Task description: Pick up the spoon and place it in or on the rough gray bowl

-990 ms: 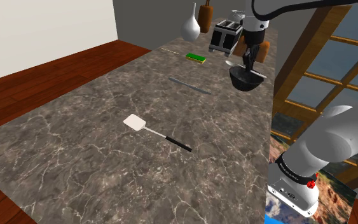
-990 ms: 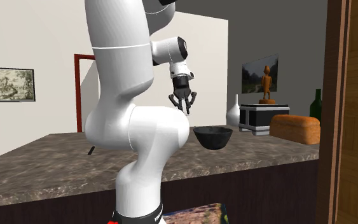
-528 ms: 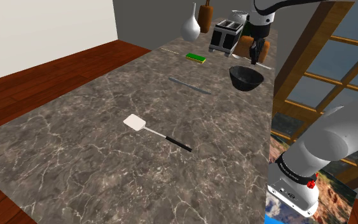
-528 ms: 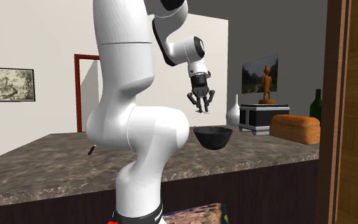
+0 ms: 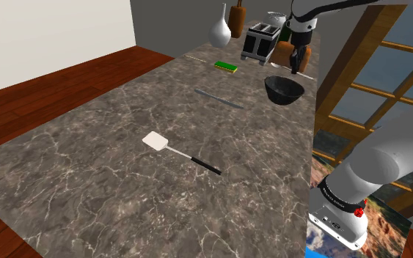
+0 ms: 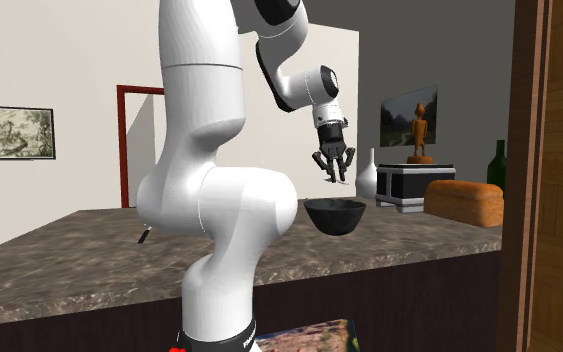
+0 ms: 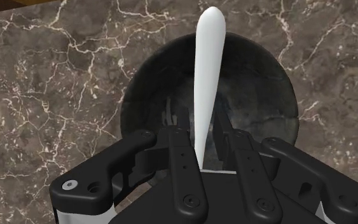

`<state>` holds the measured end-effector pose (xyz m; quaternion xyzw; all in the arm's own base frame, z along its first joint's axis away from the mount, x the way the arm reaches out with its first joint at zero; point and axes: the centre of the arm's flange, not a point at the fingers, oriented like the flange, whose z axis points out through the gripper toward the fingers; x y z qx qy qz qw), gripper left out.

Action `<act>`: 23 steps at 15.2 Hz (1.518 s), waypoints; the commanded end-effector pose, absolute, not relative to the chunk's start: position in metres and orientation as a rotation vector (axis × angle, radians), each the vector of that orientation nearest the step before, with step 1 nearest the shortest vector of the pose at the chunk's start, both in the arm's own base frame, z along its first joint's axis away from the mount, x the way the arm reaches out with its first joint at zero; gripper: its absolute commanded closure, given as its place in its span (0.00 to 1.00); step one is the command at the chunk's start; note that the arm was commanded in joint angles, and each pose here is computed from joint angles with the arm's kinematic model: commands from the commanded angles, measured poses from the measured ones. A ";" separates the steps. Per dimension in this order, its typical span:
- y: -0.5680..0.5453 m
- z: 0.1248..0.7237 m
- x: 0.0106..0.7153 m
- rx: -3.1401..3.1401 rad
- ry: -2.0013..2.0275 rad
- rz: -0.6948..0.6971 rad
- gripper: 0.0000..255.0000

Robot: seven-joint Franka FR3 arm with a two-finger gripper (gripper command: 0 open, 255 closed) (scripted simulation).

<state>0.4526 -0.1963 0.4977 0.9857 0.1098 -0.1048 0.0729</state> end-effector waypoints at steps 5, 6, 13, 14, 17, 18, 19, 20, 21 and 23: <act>-0.197 0.465 0.453 2.961 0.330 -0.314 1.00; -0.197 0.460 0.453 2.961 0.330 -0.314 1.00; -0.197 0.435 0.453 2.961 0.330 -0.314 1.00; -0.197 0.435 0.453 2.961 0.330 -0.314 1.00; -0.197 0.435 0.453 2.961 0.330 -0.314 1.00; -0.197 0.435 0.453 2.961 0.330 -0.314 1.00; -0.197 0.435 0.453 2.961 0.330 -0.314 1.00; -0.197 0.435 0.453 2.961 0.330 -0.314 0.00; -0.197 0.435 0.453 2.961 0.330 -0.314 0.00; -0.197 0.435 0.453 2.961 0.330 -0.314 0.00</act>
